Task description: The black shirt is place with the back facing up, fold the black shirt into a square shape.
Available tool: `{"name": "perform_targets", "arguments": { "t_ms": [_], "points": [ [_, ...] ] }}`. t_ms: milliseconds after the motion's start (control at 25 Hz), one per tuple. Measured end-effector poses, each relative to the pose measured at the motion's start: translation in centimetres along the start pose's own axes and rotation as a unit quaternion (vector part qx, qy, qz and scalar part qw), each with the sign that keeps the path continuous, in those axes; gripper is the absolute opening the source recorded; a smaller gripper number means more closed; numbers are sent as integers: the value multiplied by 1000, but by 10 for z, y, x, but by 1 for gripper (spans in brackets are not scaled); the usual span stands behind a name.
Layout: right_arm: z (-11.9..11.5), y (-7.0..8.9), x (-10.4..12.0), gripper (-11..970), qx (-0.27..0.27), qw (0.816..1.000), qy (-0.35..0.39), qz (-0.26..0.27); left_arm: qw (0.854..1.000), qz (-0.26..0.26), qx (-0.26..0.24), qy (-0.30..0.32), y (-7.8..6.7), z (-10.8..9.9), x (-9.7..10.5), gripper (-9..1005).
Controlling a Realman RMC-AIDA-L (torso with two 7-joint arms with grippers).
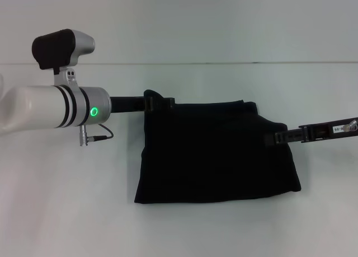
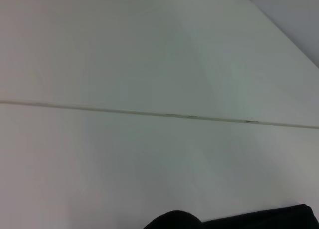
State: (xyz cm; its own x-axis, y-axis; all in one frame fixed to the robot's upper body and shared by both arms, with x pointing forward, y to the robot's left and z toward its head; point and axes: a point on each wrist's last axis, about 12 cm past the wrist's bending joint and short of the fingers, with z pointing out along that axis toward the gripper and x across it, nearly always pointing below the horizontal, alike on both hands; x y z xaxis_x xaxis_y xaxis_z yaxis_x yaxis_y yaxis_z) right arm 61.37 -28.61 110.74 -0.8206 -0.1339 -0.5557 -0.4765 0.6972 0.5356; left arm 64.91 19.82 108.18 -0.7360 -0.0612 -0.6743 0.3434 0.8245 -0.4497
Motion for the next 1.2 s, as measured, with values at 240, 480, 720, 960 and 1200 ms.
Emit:
{"name": "perform_targets", "arguments": {
  "t_ms": [240, 480, 720, 960, 1200],
  "points": [
    [2, 1, -1, 902, -1, 1000, 0, -4, 1000, 15, 0, 2, -3, 2, 0, 908],
    [2, 1, 0, 902, -1, 1000, 0, -3, 999, 33, 0, 2, -4, 2, -1, 893],
    [3, 1, 1, 901, -4, 1000, -1, 2, 999, 32, -1, 0, -4, 2, -4, 546],
    [10, 7, 0, 900, -14, 1000, -2, 6, 1000, 30, -3, 0, -4, 2, -5, 279],
    [19, 14, -5, 899, -22, 1000, -9, 5, 1000, 30, -4, -1, -3, 2, -5, 65]
  ]
}}
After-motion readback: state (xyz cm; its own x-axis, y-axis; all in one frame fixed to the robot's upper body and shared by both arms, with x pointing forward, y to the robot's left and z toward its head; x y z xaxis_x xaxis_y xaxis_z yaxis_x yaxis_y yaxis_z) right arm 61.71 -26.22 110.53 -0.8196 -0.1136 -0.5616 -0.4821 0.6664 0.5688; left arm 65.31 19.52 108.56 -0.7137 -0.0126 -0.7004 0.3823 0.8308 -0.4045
